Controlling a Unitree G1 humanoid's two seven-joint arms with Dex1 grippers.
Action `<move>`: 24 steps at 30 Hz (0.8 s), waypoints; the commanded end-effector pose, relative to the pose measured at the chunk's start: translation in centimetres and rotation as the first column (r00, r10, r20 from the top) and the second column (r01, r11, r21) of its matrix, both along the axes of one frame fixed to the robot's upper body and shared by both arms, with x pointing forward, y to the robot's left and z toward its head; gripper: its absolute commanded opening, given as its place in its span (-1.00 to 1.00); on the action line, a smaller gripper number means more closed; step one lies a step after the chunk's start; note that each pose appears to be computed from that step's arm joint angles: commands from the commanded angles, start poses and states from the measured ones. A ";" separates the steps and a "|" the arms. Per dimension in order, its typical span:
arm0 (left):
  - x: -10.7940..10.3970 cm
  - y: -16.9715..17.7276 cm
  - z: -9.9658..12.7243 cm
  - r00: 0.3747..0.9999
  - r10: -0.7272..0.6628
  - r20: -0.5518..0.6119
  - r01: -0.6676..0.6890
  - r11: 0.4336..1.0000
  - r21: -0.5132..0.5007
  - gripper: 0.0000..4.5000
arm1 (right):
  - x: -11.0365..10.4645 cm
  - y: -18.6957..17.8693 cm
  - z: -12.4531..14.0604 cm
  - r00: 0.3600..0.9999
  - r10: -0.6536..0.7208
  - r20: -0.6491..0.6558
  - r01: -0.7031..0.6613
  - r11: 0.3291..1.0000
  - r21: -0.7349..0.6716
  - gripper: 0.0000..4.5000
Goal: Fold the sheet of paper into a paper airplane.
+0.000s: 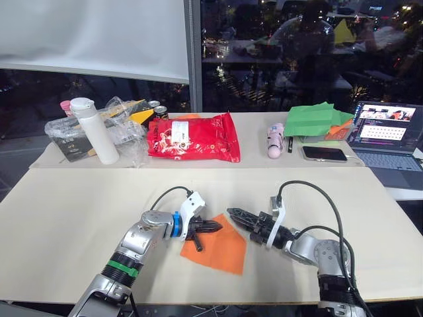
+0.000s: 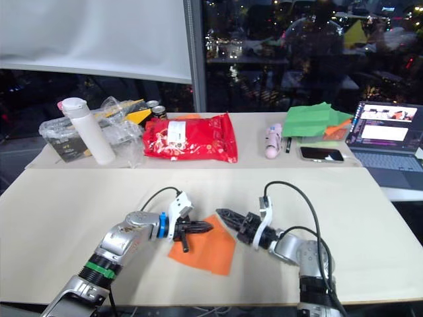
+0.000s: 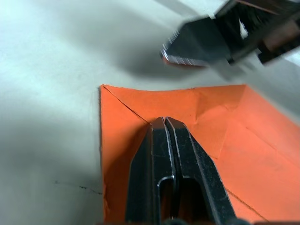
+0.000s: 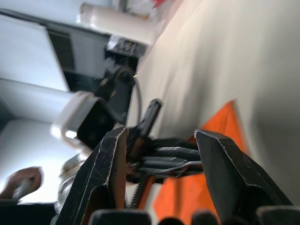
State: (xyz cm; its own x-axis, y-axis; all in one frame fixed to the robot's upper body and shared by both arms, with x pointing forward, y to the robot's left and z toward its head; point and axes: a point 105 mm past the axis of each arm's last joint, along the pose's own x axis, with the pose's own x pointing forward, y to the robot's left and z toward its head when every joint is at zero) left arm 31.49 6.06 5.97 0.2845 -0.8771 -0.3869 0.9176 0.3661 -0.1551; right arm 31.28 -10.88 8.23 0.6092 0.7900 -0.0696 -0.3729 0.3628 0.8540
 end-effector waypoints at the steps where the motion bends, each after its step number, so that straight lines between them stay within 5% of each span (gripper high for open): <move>1: -0.4 0.9 -1.9 0.999 0.021 -0.047 -0.017 0.997 0.069 -1.00 | 0.9 -2.2 2.7 0.975 -0.031 0.220 0.073 0.981 -0.183 0.13; 5: -0.4 0.7 -1.9 0.999 0.016 -0.048 -0.013 0.998 0.067 -1.00 | 0.2 -3.8 3.9 0.882 0.201 0.425 0.095 0.809 -0.580 0.13; 8: -0.5 0.5 -2.0 0.999 0.006 -0.051 -0.003 0.998 0.065 -1.00 | -1.6 -4.4 3.6 0.737 0.539 0.408 0.075 0.534 -0.842 -0.23; 10: -0.5 0.4 -2.1 0.999 0.002 -0.053 0.001 0.998 0.065 -1.00 | -2.9 -4.4 2.7 0.642 0.689 0.335 0.052 0.397 -0.916 -0.53; 13: -0.5 0.2 -2.1 0.999 -0.003 -0.054 0.006 0.998 0.063 -1.00 | -4.3 -3.7 1.6 0.546 0.790 0.279 0.017 0.323 -0.946 -0.98; 14: -0.5 0.2 -2.1 0.999 -0.004 -0.054 0.007 0.998 0.063 -1.00 | -4.8 -3.5 1.1 0.516 0.817 0.257 0.007 0.296 -0.955 -0.98; 18: -0.5 0.1 -2.1 0.999 -0.006 -0.053 0.009 0.998 0.060 -1.00 | -5.6 -2.0 -0.3 0.473 0.839 0.268 -0.009 0.309 -0.951 -0.98; 24: -0.5 0.4 -2.1 0.999 -0.001 -0.053 0.004 0.998 0.064 -1.00 | -5.3 -0.3 -1.2 0.504 0.785 0.360 0.001 0.416 -0.909 -0.98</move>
State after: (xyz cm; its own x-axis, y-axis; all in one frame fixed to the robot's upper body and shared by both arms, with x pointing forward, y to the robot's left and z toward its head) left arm 31.41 5.79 5.73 0.2671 -0.8827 -0.3866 0.9228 0.3499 -0.1615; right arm 25.89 -11.42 6.84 0.3562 0.7636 -0.5386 -0.9309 0.2405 -0.2748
